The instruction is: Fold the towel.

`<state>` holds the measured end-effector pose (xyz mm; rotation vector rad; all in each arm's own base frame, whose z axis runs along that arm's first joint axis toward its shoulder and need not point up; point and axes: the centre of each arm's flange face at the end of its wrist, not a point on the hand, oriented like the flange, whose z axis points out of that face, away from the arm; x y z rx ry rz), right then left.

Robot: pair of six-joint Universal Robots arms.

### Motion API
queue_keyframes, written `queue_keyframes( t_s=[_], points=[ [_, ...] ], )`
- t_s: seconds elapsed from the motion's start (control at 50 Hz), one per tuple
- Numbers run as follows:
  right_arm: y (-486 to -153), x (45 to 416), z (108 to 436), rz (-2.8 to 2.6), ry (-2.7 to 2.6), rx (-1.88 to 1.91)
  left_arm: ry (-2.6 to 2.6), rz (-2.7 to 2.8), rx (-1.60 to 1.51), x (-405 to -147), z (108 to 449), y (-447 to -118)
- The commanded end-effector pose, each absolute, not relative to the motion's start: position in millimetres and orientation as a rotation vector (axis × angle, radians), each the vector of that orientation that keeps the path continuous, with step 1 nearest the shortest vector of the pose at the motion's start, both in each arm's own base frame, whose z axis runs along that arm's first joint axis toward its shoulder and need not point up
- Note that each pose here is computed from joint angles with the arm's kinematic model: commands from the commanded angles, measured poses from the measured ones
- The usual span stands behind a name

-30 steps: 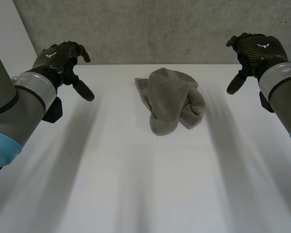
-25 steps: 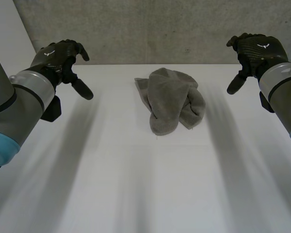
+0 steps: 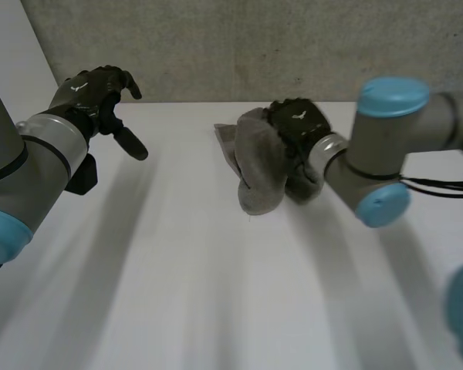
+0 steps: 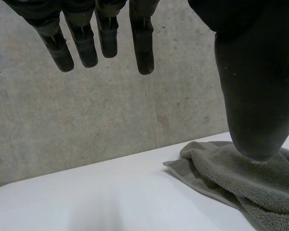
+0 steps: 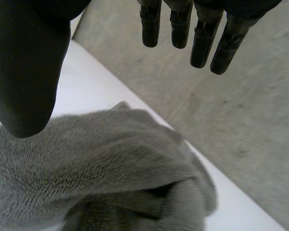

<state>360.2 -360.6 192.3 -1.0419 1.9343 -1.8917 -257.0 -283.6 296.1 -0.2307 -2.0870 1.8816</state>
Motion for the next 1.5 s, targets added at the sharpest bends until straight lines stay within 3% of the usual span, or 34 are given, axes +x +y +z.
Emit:
queue_keyframes(
  t_s=[0.02,0.26,0.36,0.4,0.42,0.46,0.64,0.78,0.96,1.06,1.1,1.16,1.38,1.5],
  points=[
    [-377.9,385.5,136.0,-1.82,1.955,-1.089,-2.093,1.879,-0.233,-257.4,294.1,-284.3],
    [-369.8,395.6,110.7,-1.772,1.971,-1.115,-2.115,1.861,-0.237,-258.8,286.3,-287.5],
    [-368.7,398.4,156.3,-1.856,1.896,-1.074,-2.123,1.854,-0.238,-259.0,283.6,-288.1],
    [-362.6,396.7,204.7,-1.921,1.829,-1.042,-2.126,1.851,-0.239,-259.2,282.5,-288.4],
    [-362.6,396.7,205.0,-1.922,1.829,-1.042,-2.126,1.851,-0.239,-259.2,282.5,-288.4],
    [-348.8,391.4,244.2,-1.917,1.811,-1.015,-2.128,1.853,-0.239,-258.7,282.5,-288.8],
    [-295.5,365.0,270.9,-1.615,1.931,-1.109,-2.116,1.863,-0.237,-257.9,286.7,-287.9],
    [-257.5,337.6,335.7,-1.859,1.698,-1.03,-2.111,1.857,-0.248,-260.5,287.0,-284.1],
    [-251.6,339.0,328.6,-1.818,1.701,-0.962,-2.111,1.839,-0.269,-265.0,284.3,-278.8],
    [-254.0,352.9,291.3,-1.714,1.767,-1.014,-2.119,1.826,-0.286,-268.0,280.5,-277.3],
    [-253.3,364.5,258.6,-1.62,1.83,-1.075,-2.127,1.816,-0.291,-269.1,277.7,-276.9],
    [-258.2,366.3,245.5,-1.626,1.876,-1.1,-2.136,1.787,-0.312,-272.7,271.8,-276.5],
    [-282.8,328.4,250.2,-1.741,2.033,-1.035,-2.197,1.597,-0.428,-279.4,253.0,-253.5],
    [-285.7,294.2,254.6,-1.748,2.002,-1.061,-2.32,1.46,-0.45,-269.7,220.5,-233.5]
  ],
)
